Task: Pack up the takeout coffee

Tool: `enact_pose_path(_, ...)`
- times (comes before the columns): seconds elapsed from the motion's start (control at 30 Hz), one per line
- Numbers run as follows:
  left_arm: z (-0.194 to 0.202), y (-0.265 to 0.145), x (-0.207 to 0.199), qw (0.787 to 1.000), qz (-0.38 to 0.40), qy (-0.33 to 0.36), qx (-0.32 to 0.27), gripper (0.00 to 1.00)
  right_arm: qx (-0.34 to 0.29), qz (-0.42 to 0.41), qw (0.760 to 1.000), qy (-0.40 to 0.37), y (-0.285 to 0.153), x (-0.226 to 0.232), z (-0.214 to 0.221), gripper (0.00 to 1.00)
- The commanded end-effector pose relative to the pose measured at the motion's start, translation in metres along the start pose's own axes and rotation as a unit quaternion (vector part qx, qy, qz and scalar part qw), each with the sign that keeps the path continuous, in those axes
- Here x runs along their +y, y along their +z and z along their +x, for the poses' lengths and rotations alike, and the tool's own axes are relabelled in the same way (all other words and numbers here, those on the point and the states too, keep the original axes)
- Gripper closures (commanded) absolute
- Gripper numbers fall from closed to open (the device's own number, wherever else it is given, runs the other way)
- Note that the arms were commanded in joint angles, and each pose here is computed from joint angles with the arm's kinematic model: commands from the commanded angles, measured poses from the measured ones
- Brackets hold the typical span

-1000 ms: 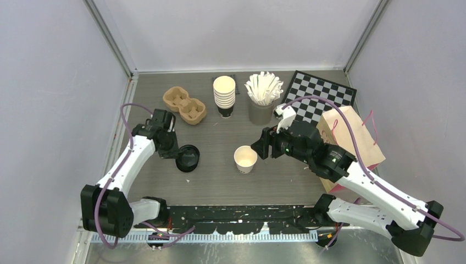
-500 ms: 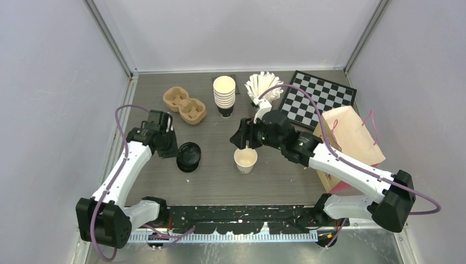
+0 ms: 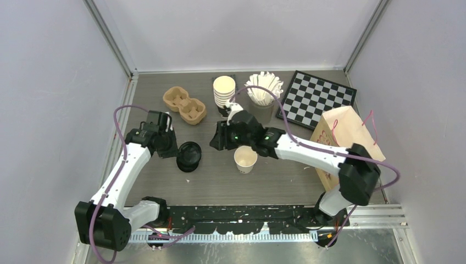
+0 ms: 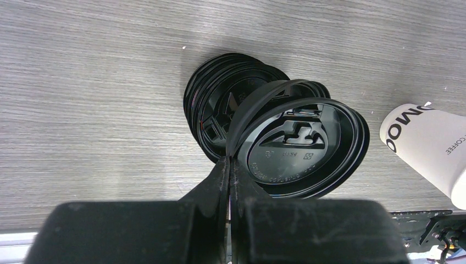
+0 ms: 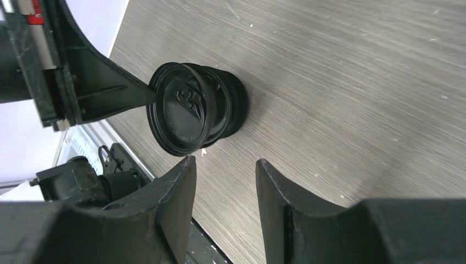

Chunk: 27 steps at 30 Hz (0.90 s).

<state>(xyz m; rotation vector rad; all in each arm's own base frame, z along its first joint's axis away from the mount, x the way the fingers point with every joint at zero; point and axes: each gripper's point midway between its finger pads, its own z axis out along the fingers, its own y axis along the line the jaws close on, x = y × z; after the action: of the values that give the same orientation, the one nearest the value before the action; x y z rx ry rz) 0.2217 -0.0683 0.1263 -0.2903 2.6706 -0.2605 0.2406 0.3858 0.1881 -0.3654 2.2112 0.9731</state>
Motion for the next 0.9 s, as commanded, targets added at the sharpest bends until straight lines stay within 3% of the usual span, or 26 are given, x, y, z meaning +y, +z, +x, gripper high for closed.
enact_pose_path(0.0,-0.012,-0.006,-0.007,1.0,0.015,0.003,-0.024,1.0,-0.027,-0.045,0.999,0.006,0.022,0.042,-0.022,0.53)
enact_pose_path(0.43,-0.009,-0.004,-0.004,1.0,0.01,0.002,-0.022,1.0,0.031,-0.024,0.999,0.006,0.087,0.042,0.019,0.63)
enact_pose_path(0.6,-0.008,-0.003,-0.001,1.0,0.001,-0.001,-0.018,1.0,0.036,-0.024,0.999,0.006,0.094,0.042,0.023,0.83)
enact_pose_path(0.7,-0.009,-0.006,0.003,1.0,-0.011,-0.004,-0.023,1.0,0.036,-0.023,0.999,0.006,0.096,0.043,0.022,0.87)
enact_pose_path(0.87,-0.011,-0.012,0.007,0.999,-0.023,-0.006,-0.031,0.85,0.04,-0.019,0.999,0.008,0.1,0.042,0.023,0.89)
